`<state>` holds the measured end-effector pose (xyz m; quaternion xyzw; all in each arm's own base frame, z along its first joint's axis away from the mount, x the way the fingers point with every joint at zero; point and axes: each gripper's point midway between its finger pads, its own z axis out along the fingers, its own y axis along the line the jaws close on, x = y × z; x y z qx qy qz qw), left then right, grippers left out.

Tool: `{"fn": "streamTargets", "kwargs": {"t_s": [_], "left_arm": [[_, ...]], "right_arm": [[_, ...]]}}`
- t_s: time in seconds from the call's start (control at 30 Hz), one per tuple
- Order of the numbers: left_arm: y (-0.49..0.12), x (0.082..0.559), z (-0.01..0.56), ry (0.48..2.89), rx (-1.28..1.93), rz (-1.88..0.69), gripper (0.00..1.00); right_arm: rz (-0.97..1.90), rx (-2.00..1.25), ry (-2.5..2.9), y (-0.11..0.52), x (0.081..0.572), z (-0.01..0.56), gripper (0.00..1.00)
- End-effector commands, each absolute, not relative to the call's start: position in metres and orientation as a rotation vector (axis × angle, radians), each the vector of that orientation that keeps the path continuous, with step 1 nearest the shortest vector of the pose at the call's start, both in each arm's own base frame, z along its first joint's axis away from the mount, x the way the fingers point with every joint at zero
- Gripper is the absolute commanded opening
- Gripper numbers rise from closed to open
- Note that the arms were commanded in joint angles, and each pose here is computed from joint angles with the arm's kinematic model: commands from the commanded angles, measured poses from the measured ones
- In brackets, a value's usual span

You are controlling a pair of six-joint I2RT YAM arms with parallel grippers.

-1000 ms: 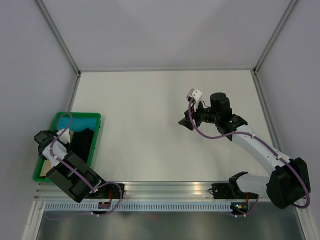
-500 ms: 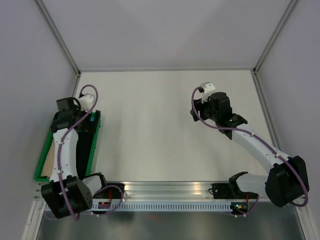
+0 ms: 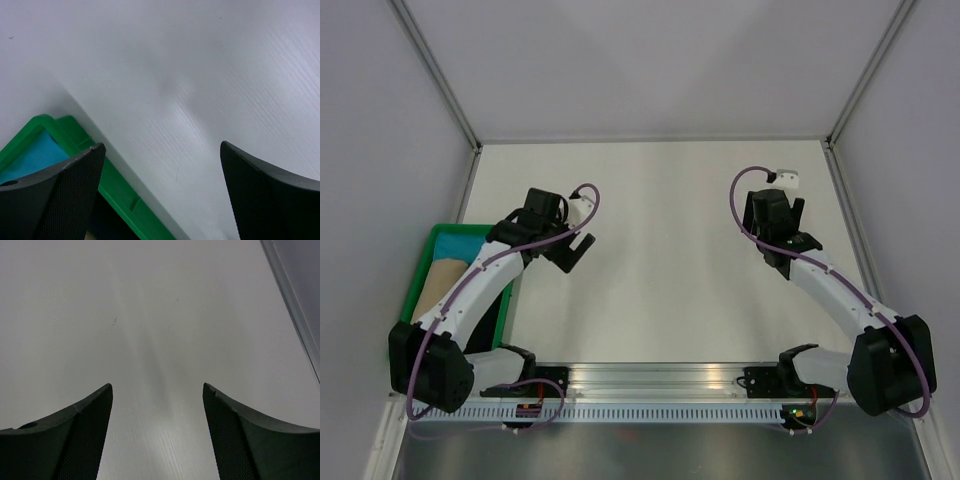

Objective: Roll the t-shirts
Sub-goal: Place the rolled tshirt into the container

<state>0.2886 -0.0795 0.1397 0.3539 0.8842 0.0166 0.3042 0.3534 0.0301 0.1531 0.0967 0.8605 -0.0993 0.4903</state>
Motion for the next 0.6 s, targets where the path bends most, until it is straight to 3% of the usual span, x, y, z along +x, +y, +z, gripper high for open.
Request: {"fn": "streamTargets", "kwargs": {"t_s": [0.0,0.57], "left_arm": [[-0.086,0.292,0.15,2.26,0.921,0.016,1.0],[-0.08,0.285,0.127,2.266,0.923,0.037,1.0]], "right_arm": [[-0.317,0.366,2.002,0.01,0.347,0.17,0.78],[-0.261,0.43,1.895,0.007,0.344,0.193,0.77]]}}
